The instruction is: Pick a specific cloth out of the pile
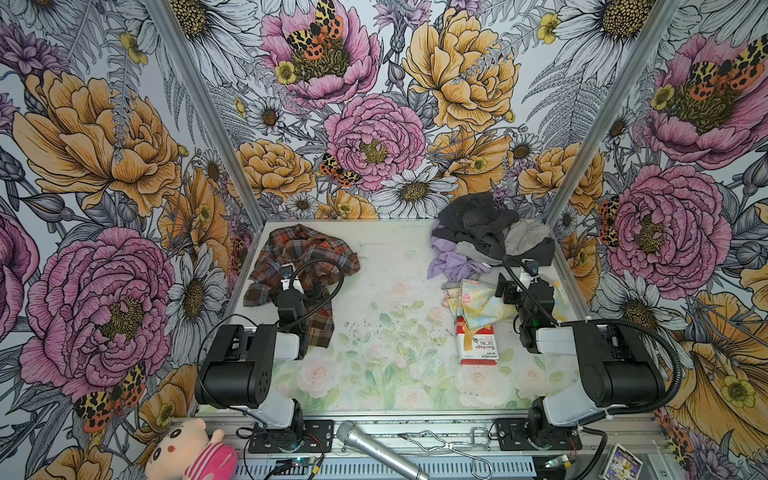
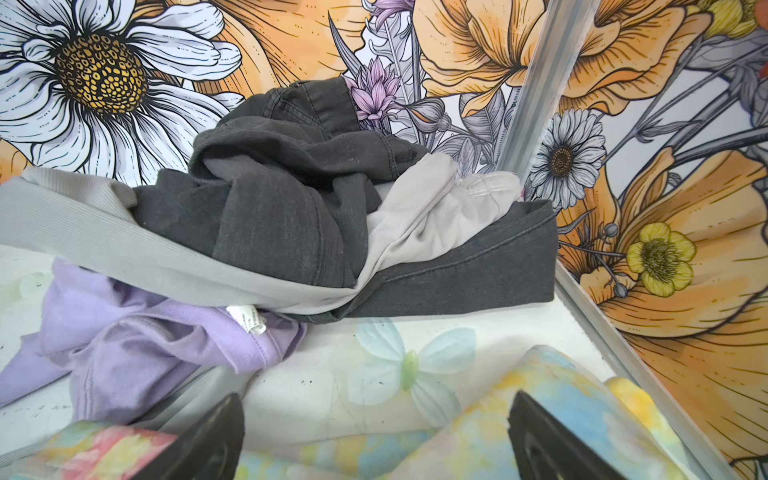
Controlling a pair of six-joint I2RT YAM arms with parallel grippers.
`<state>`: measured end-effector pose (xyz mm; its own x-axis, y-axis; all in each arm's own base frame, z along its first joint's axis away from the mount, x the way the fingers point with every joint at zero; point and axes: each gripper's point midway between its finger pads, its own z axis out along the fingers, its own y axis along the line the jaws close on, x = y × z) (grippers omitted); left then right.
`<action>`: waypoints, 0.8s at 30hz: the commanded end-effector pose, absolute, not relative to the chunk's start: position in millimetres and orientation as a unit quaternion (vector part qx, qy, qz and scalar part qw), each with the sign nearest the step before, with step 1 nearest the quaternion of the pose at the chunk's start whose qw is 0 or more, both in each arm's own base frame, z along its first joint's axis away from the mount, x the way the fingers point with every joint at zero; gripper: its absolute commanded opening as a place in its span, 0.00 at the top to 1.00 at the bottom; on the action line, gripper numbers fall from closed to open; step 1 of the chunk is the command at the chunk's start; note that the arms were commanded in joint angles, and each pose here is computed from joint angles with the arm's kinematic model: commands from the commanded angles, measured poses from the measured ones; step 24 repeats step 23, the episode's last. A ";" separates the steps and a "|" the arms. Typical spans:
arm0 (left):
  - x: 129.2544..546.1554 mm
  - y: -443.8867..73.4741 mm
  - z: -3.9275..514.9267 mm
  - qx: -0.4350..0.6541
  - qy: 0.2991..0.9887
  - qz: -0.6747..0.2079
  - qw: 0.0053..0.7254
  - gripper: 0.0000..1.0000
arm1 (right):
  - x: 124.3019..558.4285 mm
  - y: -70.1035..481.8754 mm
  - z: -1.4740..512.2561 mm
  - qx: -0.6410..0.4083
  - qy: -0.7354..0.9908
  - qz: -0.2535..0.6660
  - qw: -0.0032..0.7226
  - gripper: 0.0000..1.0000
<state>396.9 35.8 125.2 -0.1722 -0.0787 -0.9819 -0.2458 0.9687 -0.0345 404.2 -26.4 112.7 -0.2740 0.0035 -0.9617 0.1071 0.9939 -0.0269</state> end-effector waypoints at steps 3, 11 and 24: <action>398.3 31.5 132.9 -0.098 0.754 0.082 0.644 0.01 | 402.9 -22.2 112.2 0.033 0.797 -0.034 0.603 0.00; 398.5 31.7 132.6 -0.098 0.755 0.082 0.643 0.01 | 403.0 -22.6 112.7 0.034 0.796 -0.034 0.603 0.01; 398.3 32.3 132.0 -0.098 0.756 0.081 0.642 0.01 | 403.6 -22.5 112.8 0.034 0.796 -0.030 0.603 0.01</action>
